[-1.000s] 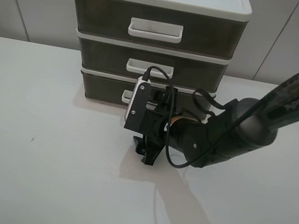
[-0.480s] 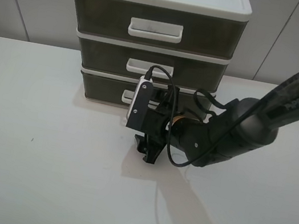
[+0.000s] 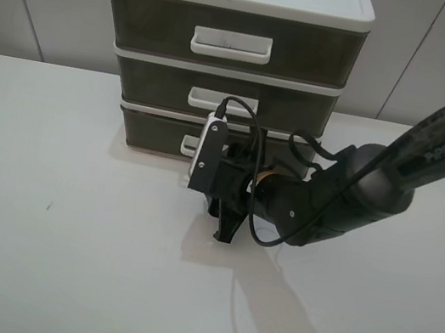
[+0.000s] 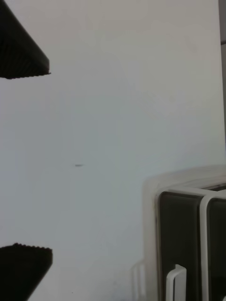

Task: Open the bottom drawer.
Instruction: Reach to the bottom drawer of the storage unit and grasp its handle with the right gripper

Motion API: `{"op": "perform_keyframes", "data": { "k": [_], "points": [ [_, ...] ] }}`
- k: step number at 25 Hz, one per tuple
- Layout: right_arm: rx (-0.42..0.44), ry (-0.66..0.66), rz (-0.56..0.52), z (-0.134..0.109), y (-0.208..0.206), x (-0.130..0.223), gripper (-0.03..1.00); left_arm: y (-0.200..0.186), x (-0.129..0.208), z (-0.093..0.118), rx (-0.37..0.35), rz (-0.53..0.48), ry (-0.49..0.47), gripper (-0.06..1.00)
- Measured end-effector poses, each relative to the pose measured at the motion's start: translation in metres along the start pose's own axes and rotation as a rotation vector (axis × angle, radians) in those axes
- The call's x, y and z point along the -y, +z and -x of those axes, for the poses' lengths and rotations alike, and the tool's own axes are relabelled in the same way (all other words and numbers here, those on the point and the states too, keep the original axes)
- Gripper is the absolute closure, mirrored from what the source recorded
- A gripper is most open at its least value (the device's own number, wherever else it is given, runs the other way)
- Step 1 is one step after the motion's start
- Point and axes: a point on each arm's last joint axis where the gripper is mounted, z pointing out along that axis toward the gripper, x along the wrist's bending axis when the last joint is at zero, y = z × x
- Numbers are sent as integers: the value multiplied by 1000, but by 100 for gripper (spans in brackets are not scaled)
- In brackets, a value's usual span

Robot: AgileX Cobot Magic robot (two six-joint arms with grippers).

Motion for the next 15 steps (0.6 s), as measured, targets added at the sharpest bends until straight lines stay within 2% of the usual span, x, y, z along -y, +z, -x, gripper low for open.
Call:
{"op": "perform_keyframes", "data": {
  "k": [6,9,15],
  "points": [
    [38,10,8,7,0,0,87,0,0,0,0,0,0,23],
    [41,-21,7,7,0,0,92,0,0,0,0,0,0,23],
    [41,-42,-3,9,-1,0,93,0,0,0,0,0,0,23]
  ]
}}
